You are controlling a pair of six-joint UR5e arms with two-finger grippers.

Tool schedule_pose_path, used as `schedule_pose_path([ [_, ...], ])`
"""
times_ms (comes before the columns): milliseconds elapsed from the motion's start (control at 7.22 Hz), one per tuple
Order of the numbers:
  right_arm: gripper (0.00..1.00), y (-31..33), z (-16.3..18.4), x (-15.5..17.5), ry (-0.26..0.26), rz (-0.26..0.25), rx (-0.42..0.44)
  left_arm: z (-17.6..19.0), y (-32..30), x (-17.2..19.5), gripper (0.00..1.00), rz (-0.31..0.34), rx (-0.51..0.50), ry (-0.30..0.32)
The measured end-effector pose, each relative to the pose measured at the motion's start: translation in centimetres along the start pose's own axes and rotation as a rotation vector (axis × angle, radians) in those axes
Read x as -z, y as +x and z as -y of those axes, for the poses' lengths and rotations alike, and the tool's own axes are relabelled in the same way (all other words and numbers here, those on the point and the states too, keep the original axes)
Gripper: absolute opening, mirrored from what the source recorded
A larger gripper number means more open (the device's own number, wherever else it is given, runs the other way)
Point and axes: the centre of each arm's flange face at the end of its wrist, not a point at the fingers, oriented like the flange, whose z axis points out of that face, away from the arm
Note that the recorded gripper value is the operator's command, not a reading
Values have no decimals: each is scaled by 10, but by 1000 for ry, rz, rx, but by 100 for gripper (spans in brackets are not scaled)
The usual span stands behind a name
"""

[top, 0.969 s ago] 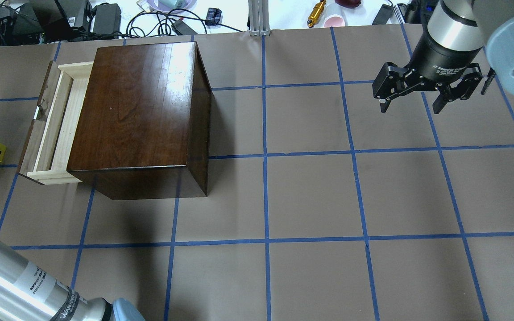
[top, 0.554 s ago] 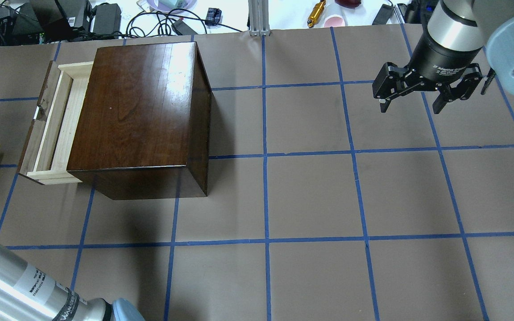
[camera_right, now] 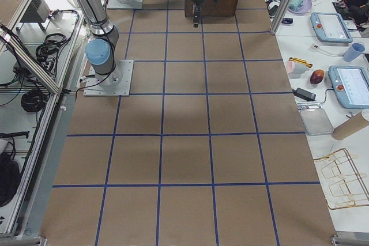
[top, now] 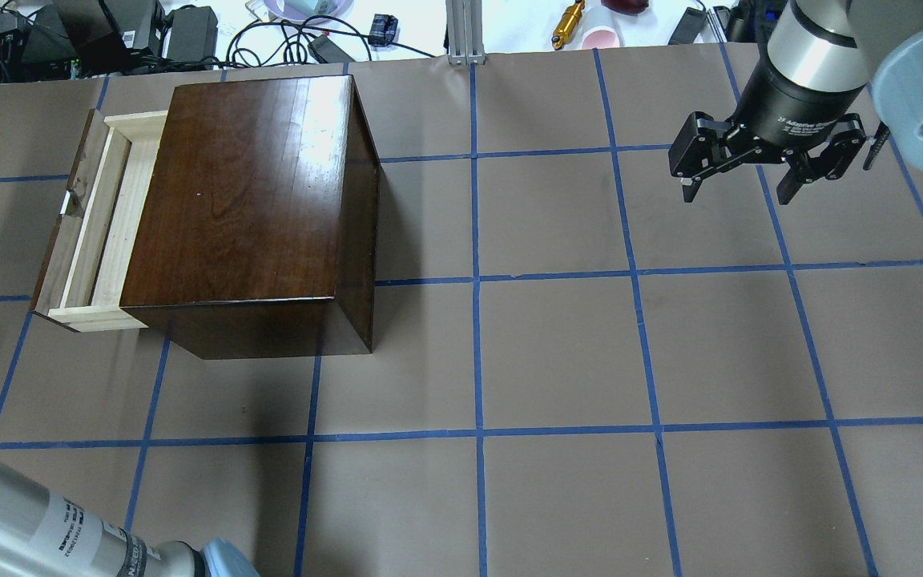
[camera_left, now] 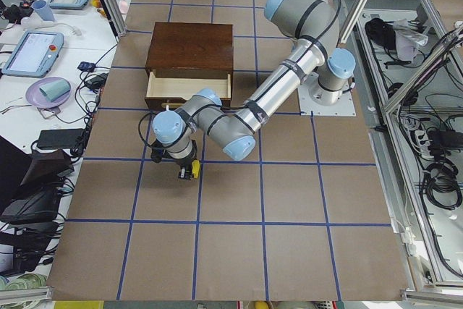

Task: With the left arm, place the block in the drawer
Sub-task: 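Lower the left gripper and grasp the yellow cube, then carry the yellow cube over the open drawer with the left gripper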

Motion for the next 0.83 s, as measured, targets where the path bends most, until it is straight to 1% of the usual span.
schedule_pose_path([
  [277,100,0,0,0,0,0,0,-3,41,38,15,-4,-11,-9],
  [415,100,0,0,0,0,0,0,-3,64,52,15,-10,7,-15],
  [831,100,0,0,0,0,0,0,14,156,92,15,-26,111,-43],
])
